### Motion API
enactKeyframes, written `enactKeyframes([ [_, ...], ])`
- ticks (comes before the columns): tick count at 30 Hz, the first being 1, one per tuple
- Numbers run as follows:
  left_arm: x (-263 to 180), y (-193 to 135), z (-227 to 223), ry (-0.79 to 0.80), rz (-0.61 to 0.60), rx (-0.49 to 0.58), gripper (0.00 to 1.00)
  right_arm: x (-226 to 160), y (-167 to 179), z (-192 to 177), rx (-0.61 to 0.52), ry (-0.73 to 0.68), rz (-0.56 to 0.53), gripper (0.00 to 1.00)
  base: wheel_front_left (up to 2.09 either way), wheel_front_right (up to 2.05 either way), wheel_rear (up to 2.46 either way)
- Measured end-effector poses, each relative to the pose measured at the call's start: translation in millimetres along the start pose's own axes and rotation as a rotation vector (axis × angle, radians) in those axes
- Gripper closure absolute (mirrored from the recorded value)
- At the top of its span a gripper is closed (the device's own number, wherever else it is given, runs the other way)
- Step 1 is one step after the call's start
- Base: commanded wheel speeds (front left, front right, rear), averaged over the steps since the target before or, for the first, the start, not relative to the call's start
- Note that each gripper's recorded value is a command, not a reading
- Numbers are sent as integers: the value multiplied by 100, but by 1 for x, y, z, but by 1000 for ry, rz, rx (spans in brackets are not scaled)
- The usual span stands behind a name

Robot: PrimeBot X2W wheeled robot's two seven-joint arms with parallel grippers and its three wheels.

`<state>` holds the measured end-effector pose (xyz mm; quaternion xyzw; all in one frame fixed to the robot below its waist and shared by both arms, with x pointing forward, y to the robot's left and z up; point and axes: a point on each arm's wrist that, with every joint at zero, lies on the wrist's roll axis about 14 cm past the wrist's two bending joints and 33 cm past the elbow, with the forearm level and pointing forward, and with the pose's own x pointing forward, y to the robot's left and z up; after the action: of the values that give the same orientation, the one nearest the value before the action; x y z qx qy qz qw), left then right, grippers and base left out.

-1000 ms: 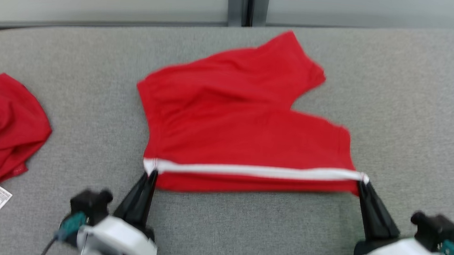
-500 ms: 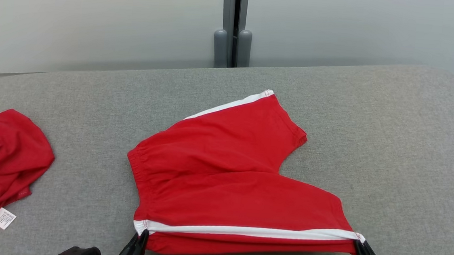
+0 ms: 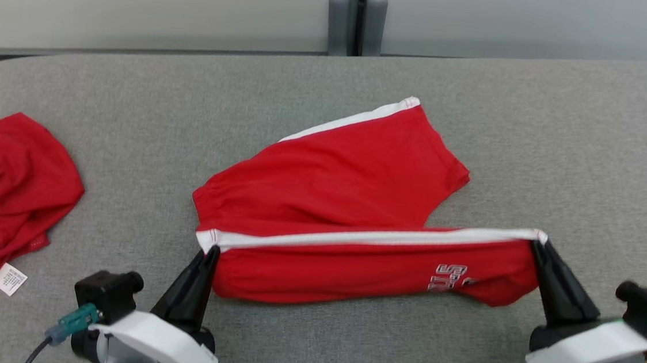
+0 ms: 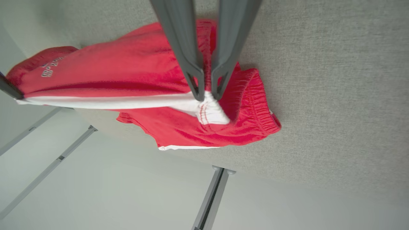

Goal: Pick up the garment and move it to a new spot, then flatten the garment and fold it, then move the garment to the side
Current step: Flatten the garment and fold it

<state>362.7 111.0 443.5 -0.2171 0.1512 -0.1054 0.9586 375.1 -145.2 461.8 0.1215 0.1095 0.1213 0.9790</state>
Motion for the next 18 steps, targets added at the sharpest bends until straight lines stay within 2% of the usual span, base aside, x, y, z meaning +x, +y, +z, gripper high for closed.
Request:
enactKeyframes([
  [7, 45, 17, 20, -59, 20, -55, 100, 80, -5, 17, -73, -7, 77, 100, 0, 0, 0],
  [11, 70, 27, 27, -87, 21, -53, 100, 130, -5, 27, -101, -20, 118, 100, 0, 0, 0],
  [18, 100, 49, 27, -100, 54, -46, 100, 206, 8, 13, -128, 26, 203, 100, 0, 0, 0],
])
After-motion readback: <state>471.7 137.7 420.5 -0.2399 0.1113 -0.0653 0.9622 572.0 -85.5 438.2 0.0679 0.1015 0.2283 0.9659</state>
